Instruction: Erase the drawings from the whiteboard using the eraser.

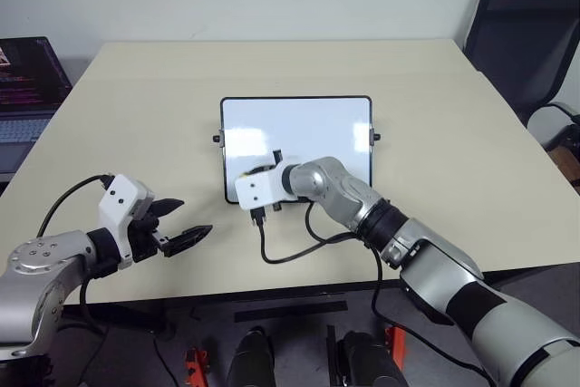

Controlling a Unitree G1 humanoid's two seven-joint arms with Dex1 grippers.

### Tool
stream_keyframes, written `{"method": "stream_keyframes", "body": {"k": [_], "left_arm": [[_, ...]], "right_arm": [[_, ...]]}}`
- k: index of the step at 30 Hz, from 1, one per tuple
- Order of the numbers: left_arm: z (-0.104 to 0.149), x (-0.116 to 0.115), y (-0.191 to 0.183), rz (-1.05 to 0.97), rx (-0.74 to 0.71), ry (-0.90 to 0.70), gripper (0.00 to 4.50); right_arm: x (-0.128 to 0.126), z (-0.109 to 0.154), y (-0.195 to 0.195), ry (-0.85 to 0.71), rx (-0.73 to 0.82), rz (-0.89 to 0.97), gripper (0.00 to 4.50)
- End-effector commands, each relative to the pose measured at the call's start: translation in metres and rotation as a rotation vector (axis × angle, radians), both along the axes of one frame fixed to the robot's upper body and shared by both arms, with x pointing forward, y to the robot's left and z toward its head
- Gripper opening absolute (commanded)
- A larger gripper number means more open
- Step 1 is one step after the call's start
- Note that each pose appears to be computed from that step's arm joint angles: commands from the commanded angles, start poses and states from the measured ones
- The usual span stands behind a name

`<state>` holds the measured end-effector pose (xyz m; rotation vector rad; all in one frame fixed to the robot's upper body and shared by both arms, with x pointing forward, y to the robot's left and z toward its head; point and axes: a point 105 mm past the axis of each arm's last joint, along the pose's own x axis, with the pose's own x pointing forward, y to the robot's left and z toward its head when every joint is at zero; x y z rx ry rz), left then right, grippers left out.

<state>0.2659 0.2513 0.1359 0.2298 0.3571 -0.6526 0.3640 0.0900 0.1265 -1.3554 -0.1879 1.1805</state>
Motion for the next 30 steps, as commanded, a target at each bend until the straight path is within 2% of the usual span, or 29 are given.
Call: {"method": "stream_keyframes", "body": {"k": [1,4,7,11,15,17,21,24,30], "left_arm": [[0.01,0.002,-0.001,-0.02,0.022,-0.039,4.5],[0.01,0.002,-0.003,-0.028,0.017,-0.038,4.5],[0.01,0.002,-0.005,-0.034,0.013,-0.04,4.5],[0.014,0.001,-0.01,-0.047,0.007,-0.058,4.5],[0.023,0.0,-0.025,-0.097,0.017,-0.092,4.5],[0.028,-0.001,-0.036,-0.143,0.029,-0.107,4.5],[0.038,0.002,-0.068,-0.276,0.045,-0.146,4.5],[0.043,0.009,-0.096,-0.409,0.049,-0.165,4.5],[0.042,0.026,-0.144,-0.663,0.065,-0.166,4.5]], "right_arm": [[0.027,0.025,-0.009,-0.115,0.114,-0.124,1.09],[0.034,0.042,-0.007,-0.15,0.207,-0.156,1.09],[0.031,0.041,-0.009,-0.083,0.255,-0.156,1.09],[0.014,0.061,-0.016,0.102,0.497,-0.166,1.09],[-0.004,0.091,-0.061,0.245,0.735,-0.257,1.09],[-0.012,0.095,-0.091,0.317,0.823,-0.341,1.09],[-0.023,0.082,-0.156,0.349,0.885,-0.58,1.09],[-0.031,0.06,-0.194,0.358,0.888,-0.753,1.09],[-0.041,0.022,-0.226,0.4,0.92,-0.947,1.09]]}}
